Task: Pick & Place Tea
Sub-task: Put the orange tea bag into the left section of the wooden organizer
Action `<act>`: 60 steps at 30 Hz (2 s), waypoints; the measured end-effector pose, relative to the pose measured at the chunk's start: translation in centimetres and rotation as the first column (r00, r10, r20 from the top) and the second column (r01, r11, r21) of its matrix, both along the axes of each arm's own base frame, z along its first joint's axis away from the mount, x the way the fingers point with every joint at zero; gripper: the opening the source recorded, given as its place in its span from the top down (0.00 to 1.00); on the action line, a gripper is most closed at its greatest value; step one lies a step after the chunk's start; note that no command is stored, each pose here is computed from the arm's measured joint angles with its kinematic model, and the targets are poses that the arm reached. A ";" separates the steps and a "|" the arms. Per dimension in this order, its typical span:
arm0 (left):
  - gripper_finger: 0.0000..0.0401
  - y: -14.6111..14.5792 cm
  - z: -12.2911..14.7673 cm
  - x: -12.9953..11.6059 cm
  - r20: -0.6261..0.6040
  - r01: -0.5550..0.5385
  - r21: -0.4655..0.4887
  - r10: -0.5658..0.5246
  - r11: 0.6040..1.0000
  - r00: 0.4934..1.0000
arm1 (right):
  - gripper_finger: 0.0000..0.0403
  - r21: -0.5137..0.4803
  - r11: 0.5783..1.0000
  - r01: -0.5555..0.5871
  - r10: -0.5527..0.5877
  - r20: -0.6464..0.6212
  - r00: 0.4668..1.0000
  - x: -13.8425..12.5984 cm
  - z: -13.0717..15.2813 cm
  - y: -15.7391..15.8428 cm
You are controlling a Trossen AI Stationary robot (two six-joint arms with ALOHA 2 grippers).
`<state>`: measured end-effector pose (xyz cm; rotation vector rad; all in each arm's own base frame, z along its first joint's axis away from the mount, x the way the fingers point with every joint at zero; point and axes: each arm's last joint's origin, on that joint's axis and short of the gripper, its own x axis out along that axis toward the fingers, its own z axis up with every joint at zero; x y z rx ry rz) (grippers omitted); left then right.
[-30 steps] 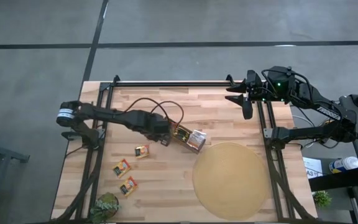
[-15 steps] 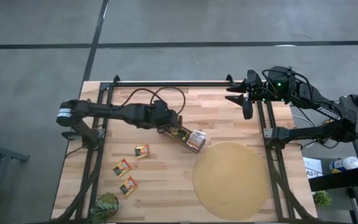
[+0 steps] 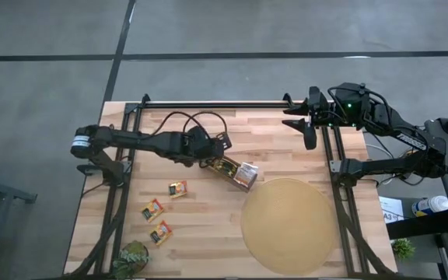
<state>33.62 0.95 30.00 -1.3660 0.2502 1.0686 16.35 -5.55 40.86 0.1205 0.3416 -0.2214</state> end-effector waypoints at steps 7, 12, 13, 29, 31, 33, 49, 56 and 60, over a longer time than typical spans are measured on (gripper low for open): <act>1.00 -0.8 -0.2 -0.1 0.056 -0.083 -0.164 0.093 0.983 0.994 | 0.58 -0.104 0.994 -0.040 0.038 -0.024 0.999 0.0 0.0 0.0; 1.00 -0.8 -0.9 -1.2 -0.049 -0.167 -0.236 0.160 0.957 0.986 | 0.58 -0.143 0.988 -0.056 0.052 -0.037 0.998 0.0 0.0 0.0; 1.00 -0.9 -1.1 -1.4 -0.073 -0.179 -0.242 0.166 0.953 0.983 | 0.58 -0.148 0.987 -0.060 0.054 -0.043 0.998 -0.1 -0.1 0.0; 1.00 1.8 -3.2 0.0 -0.116 -0.266 -0.253 0.244 0.930 0.963 | 0.58 -0.225 0.967 -0.118 0.091 -0.128 0.988 -0.3 -0.6 0.1; 1.00 1.9 -3.8 0.3 -0.131 -0.275 -0.256 0.249 0.927 0.960 | 0.58 -0.230 0.966 -0.121 0.092 -0.129 0.987 -0.3 -0.6 0.1; 1.00 1.9 -4.3 0.6 -0.145 -0.279 -0.260 0.249 0.924 0.958 | 0.58 -0.238 0.963 -0.124 0.094 -0.131 0.987 -0.4 -0.6 0.1; 0.96 2.0 -5.4 1.4 -0.157 -0.249 -0.285 0.211 0.926 0.965 | 0.58 -0.249 0.961 -0.119 0.089 -0.129 0.988 -0.5 -0.5 0.0; 0.85 1.9 -5.4 1.4 -0.162 -0.246 -0.290 0.205 0.925 0.965 | 0.58 -0.256 0.960 -0.117 0.089 -0.119 0.989 -0.8 -0.3 0.2; 0.79 2.0 -5.5 1.3 -0.179 -0.252 -0.287 0.206 0.924 0.962 | 0.58 -0.258 0.959 -0.116 0.089 -0.113 0.990 -1.1 -0.2 0.3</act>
